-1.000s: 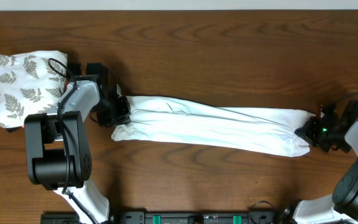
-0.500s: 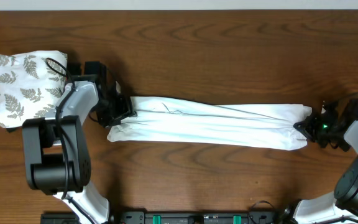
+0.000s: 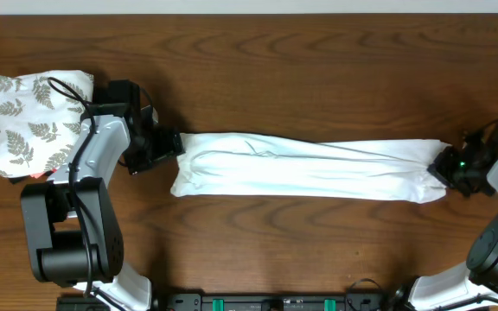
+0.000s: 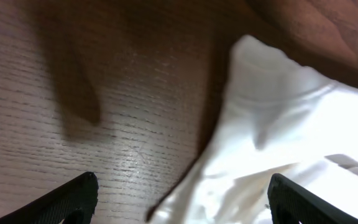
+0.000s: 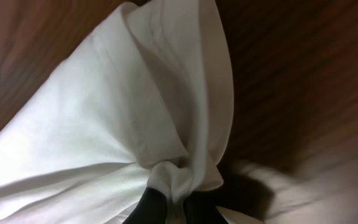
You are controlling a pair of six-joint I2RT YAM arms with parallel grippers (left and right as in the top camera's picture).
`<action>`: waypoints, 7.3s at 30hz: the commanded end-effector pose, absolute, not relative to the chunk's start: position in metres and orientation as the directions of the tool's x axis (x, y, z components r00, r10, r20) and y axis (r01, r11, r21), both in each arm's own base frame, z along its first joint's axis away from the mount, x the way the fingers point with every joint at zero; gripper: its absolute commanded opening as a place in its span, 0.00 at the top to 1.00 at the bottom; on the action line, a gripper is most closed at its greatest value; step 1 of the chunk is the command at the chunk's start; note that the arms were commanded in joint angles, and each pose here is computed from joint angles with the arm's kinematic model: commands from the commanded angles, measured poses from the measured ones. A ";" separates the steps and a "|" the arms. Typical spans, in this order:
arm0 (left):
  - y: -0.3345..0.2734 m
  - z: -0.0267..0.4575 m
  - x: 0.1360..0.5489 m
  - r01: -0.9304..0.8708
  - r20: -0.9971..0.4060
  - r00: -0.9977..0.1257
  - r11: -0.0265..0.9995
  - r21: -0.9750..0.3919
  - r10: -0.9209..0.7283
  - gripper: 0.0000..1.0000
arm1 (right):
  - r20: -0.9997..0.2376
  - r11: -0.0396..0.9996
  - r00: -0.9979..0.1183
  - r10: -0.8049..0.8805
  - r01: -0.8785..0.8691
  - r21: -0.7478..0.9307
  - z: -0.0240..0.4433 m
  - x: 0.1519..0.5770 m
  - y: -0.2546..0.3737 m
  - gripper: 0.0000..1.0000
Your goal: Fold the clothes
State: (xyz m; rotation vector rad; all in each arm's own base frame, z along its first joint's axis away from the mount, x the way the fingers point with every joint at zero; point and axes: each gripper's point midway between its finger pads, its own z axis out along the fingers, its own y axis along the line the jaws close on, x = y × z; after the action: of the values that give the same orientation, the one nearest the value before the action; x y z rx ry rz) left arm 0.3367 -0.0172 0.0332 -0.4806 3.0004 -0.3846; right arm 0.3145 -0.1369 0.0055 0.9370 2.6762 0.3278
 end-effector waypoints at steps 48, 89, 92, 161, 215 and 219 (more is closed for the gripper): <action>-0.013 0.036 0.334 -0.303 -0.050 -0.945 0.922 -0.242 -0.324 0.12 | -0.173 0.997 -0.985 -0.012 0.001 -0.080 0.089 0.364 0.000 0.99; -0.013 0.036 0.335 -0.302 -0.053 -0.945 0.922 -0.243 -0.324 0.12 | -0.116 0.986 -0.980 -0.161 -0.154 -0.066 0.080 0.339 0.077 0.99; -0.013 0.036 0.335 -0.302 -0.053 -0.945 0.922 -0.243 -0.324 0.12 | -0.121 0.985 -0.979 -0.165 -0.158 -0.066 0.080 0.340 0.079 0.99; -0.013 0.035 0.331 -0.306 -0.038 -0.945 0.922 -0.239 -0.324 0.12 | -0.337 0.991 -0.934 -0.115 -0.132 0.026 0.104 0.384 0.098 0.87; -0.162 -0.007 0.308 0.023 0.067 -0.995 0.832 -0.555 0.072 0.01 | -0.061 0.998 -0.997 0.054 0.055 -0.010 0.001 0.315 0.020 0.91; -0.166 -0.011 0.304 0.028 0.081 -0.993 0.833 -0.552 0.087 0.08 | -0.061 0.998 -0.997 0.054 0.055 -0.010 0.001 0.315 0.020 0.91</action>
State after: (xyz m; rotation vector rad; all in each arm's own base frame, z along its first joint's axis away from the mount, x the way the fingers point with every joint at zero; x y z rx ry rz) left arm 0.3207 -0.1706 0.0200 0.0915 3.0014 -0.9899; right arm 0.3174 0.0203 0.0056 0.0679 3.0660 -0.0237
